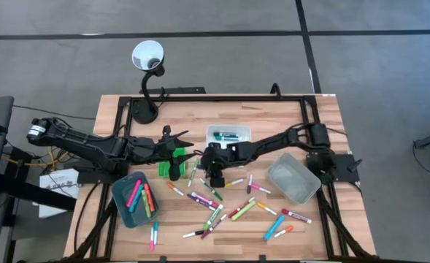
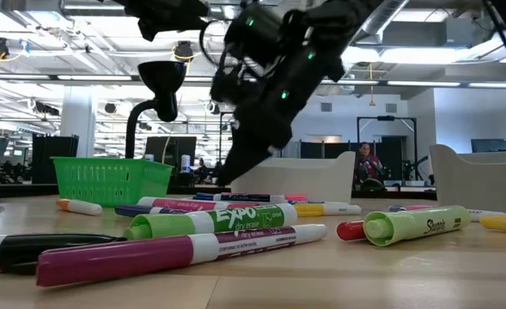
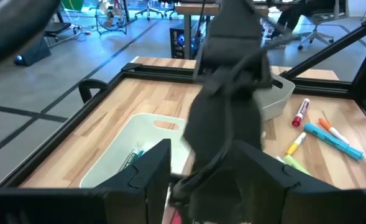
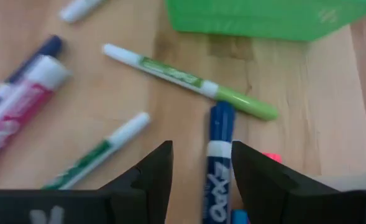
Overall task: Pick & Place Markers
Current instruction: Put the big blue marker pen into the white bin
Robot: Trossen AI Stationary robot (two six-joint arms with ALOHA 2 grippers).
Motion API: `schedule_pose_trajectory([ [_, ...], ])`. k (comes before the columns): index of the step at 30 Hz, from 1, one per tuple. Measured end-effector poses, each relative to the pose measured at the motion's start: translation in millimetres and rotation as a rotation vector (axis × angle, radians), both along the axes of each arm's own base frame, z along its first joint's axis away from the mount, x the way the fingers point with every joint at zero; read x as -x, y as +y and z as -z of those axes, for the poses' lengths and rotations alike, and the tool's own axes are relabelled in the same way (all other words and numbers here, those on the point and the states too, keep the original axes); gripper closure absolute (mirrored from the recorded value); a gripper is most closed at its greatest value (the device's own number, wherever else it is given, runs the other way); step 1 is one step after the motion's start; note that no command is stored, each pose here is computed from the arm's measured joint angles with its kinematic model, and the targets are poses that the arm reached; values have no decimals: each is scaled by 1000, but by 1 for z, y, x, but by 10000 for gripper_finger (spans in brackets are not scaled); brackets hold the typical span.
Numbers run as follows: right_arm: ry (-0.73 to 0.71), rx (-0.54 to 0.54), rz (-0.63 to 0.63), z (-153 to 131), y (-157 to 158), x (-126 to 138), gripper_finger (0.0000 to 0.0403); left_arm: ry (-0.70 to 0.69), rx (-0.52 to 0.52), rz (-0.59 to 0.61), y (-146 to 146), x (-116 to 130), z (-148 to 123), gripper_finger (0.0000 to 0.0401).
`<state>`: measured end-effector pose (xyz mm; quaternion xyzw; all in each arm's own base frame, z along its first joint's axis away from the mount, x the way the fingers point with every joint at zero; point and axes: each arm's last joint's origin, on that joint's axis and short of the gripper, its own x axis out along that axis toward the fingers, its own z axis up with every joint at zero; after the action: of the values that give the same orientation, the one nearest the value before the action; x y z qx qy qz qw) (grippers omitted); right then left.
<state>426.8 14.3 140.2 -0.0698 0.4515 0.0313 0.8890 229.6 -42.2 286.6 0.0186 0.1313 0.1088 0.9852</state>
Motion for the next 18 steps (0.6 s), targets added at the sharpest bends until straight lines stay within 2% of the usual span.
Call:
schedule_pose_trajectory([
  [8,87,11,39,15,-7,-14,276,-6,-1,0,0,0,-1,236],
  [18,181,77,-17,12,0,-9,339,-9,0,0,0,0,-1,236],
])
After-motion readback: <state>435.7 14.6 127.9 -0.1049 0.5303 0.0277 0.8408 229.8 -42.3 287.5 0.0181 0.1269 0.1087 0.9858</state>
